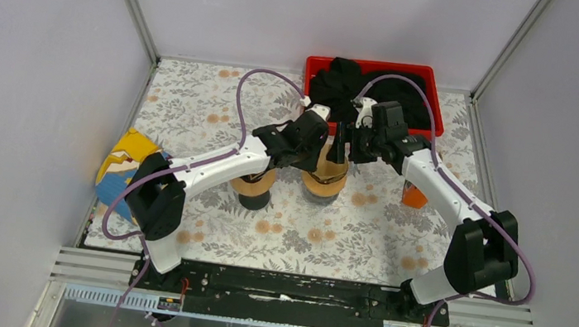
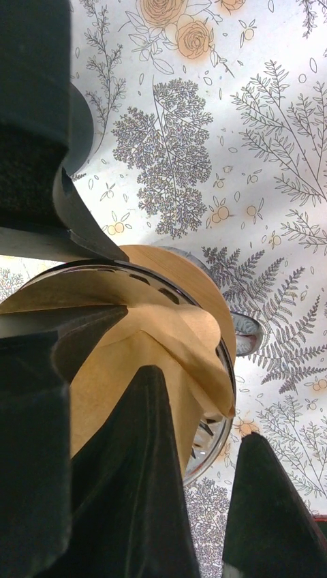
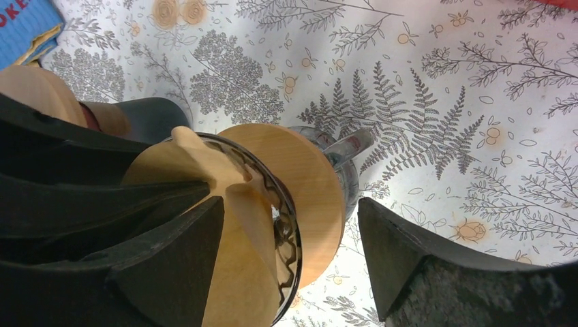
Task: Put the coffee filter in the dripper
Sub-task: Adjust the coffee filter in the coffee dripper.
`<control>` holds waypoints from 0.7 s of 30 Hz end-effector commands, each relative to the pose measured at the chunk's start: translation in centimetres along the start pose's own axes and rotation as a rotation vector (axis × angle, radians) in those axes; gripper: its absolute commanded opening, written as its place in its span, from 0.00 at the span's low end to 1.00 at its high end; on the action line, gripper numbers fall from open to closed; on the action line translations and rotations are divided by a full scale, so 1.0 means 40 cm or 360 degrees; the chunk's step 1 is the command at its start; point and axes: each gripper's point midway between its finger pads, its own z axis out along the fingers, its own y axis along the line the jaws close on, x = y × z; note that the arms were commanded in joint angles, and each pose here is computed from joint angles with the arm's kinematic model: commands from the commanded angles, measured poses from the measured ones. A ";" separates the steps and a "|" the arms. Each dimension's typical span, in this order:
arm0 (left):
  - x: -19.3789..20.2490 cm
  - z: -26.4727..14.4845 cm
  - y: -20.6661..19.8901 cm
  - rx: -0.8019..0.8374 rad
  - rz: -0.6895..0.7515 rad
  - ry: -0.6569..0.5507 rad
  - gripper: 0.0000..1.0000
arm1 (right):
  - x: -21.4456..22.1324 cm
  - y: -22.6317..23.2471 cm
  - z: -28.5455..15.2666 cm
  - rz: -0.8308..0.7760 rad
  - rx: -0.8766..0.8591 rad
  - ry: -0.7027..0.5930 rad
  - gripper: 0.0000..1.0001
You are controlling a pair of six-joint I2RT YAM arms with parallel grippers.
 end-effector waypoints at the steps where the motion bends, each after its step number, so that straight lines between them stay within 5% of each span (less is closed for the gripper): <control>1: -0.006 0.004 -0.009 0.0007 0.0012 -0.0011 0.35 | -0.045 0.032 -0.045 -0.0022 -0.0038 -0.0110 0.79; 21: -0.066 -0.035 -0.037 0.0079 -0.0022 -0.0123 0.49 | -0.051 0.034 -0.078 0.0003 -0.0010 -0.0166 0.87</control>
